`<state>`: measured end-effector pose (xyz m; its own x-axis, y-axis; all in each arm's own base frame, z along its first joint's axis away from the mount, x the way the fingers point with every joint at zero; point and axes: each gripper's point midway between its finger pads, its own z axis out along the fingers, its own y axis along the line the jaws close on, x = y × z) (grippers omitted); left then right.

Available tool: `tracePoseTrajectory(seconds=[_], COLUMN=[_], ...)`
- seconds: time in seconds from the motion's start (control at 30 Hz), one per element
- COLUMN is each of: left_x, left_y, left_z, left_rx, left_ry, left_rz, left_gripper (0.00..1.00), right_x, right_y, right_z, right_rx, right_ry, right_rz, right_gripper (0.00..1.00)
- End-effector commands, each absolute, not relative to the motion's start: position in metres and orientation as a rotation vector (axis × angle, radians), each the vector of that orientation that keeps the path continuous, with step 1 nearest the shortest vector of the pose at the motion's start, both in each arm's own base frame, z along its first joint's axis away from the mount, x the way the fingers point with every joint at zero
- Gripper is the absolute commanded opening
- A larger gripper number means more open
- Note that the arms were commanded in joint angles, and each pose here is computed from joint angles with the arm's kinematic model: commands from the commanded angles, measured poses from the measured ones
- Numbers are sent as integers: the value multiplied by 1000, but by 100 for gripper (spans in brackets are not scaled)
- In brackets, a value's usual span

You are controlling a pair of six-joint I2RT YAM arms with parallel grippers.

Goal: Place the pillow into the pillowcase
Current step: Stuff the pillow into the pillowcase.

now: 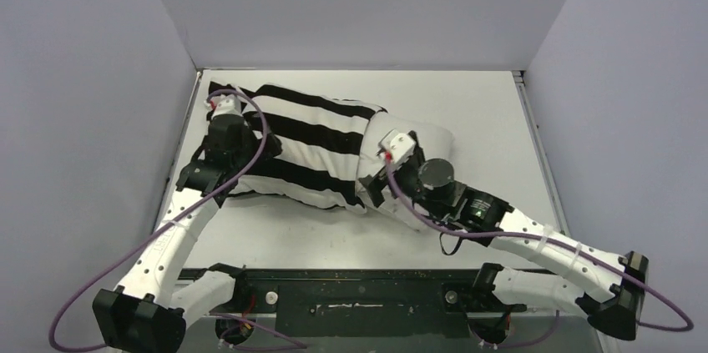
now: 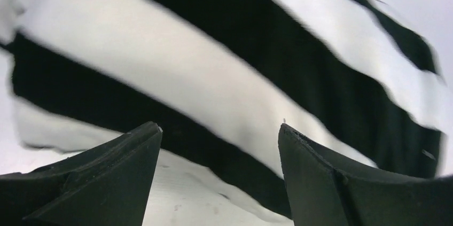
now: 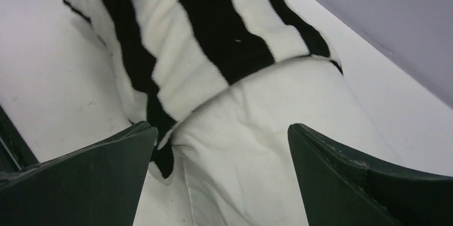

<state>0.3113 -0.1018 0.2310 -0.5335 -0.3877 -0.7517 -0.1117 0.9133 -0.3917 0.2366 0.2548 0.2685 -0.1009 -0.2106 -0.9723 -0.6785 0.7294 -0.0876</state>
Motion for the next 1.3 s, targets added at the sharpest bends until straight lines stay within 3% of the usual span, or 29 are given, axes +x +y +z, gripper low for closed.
tracePoseTrajectory(seconds=[0.0, 0.2, 0.6, 0.67, 0.73, 0.77, 0.8, 0.87, 0.9, 0.93, 1.1, 1.27], left_x=[309, 299, 298, 306, 315, 316, 317, 324, 326, 332, 332, 309], left_y=[-42, 37, 73, 76, 82, 85, 88, 91, 91, 90, 97, 132], left_z=[217, 165, 76, 72, 69, 66, 63, 65, 70, 81, 152, 163], left_rx=[-683, -1156, -1530, -1543, -1526, -1537, -1562, -1556, -1541, -1498, -1329, -1455], left_ry=[2026, 1917, 1718, 1703, 1686, 1673, 1660, 1635, 1634, 1631, 1588, 1520], left_rz=[-283, -202, -102, -110, -87, -76, -73, -100, -117, -151, -135, -13], left_gripper=[80, 81, 92, 90, 81, 76, 71, 57, 56, 59, 85, 86], right_x=[213, 220, 248, 254, 260, 265, 271, 277, 278, 278, 282, 283], right_y=[285, 309, 324, 324, 323, 322, 320, 321, 322, 325, 324, 302], right_z=[267, 226, 150, 141, 134, 132, 130, 134, 139, 144, 169, 183], right_rx=[-1116, -1465, -1764, -1785, -1803, -1797, -1788, -1760, -1730, -1704, -1582, -1498], right_ry=[1500, 1370, 1227, 1237, 1257, 1275, 1298, 1325, 1325, 1322, 1373, 1408], right_rz=[188, -216, -583, -585, -576, -587, -595, -582, -569, -546, -437, -363], right_gripper=[100, 100, 100, 100, 96, 90, 76, 32, 14, 3, 0, 0])
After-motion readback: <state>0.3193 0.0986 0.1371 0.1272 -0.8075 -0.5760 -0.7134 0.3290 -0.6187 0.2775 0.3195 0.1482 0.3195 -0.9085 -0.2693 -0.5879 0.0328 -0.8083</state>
